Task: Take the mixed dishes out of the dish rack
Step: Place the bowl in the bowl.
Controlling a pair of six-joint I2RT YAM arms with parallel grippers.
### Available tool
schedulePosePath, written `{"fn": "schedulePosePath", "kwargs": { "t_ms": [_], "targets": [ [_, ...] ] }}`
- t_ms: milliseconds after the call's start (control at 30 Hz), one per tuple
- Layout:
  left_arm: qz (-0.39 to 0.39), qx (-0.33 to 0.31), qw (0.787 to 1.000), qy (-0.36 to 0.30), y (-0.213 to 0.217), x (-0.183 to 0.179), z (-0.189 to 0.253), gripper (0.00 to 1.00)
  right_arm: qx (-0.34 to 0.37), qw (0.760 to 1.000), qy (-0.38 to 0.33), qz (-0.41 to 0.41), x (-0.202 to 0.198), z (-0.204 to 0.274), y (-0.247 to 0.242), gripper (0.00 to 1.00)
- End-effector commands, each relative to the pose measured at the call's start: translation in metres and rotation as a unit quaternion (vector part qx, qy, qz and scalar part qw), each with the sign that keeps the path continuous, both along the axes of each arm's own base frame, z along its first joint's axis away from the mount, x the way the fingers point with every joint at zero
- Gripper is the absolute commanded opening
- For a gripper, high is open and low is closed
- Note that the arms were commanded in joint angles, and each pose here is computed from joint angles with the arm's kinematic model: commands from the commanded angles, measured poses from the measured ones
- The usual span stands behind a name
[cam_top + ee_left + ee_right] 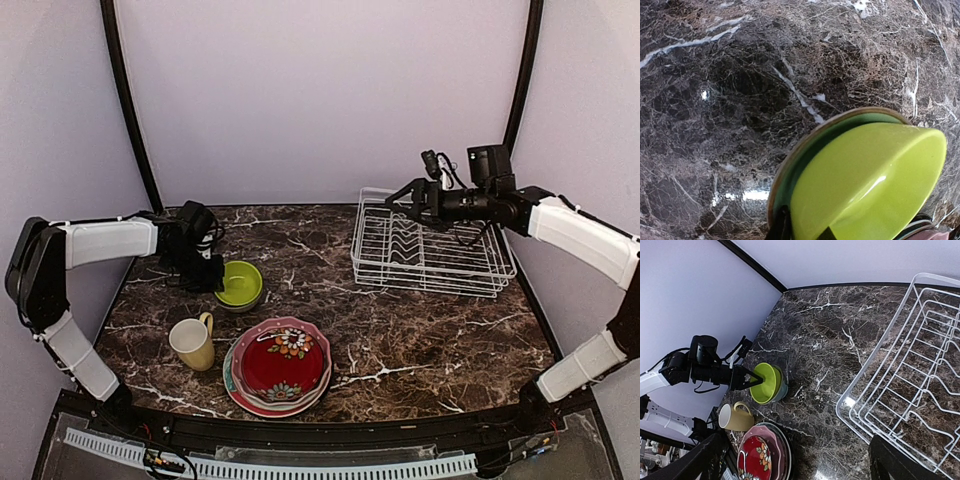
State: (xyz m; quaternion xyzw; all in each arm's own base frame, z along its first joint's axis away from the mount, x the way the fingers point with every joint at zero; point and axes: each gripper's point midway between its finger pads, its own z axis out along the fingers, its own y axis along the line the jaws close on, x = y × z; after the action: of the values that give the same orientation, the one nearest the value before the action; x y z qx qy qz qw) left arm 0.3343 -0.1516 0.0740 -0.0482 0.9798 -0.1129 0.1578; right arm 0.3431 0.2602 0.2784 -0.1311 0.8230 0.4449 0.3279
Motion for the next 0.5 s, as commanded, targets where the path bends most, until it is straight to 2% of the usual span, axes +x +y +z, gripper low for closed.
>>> {"fn": "schedulePosePath", "kwargs": {
  "t_ms": [0, 267, 467],
  "targets": [
    [-0.001, 0.018, 1.000, -0.012, 0.007, 0.004, 0.011, 0.18, -0.031, 0.998, -0.035, -0.031, 0.002, 0.013, -0.019, 0.99],
    [-0.002, 0.053, 0.997, -0.047, 0.023, 0.004, 0.036, 0.40, -0.085, 0.991, -0.074, -0.078, -0.003, 0.028, -0.048, 0.99],
    [0.005, 0.059, 0.990, -0.127, 0.034, 0.005, 0.084, 0.62, -0.123, 0.977, -0.122, -0.126, -0.019, 0.047, -0.079, 0.99]
  ]
}}
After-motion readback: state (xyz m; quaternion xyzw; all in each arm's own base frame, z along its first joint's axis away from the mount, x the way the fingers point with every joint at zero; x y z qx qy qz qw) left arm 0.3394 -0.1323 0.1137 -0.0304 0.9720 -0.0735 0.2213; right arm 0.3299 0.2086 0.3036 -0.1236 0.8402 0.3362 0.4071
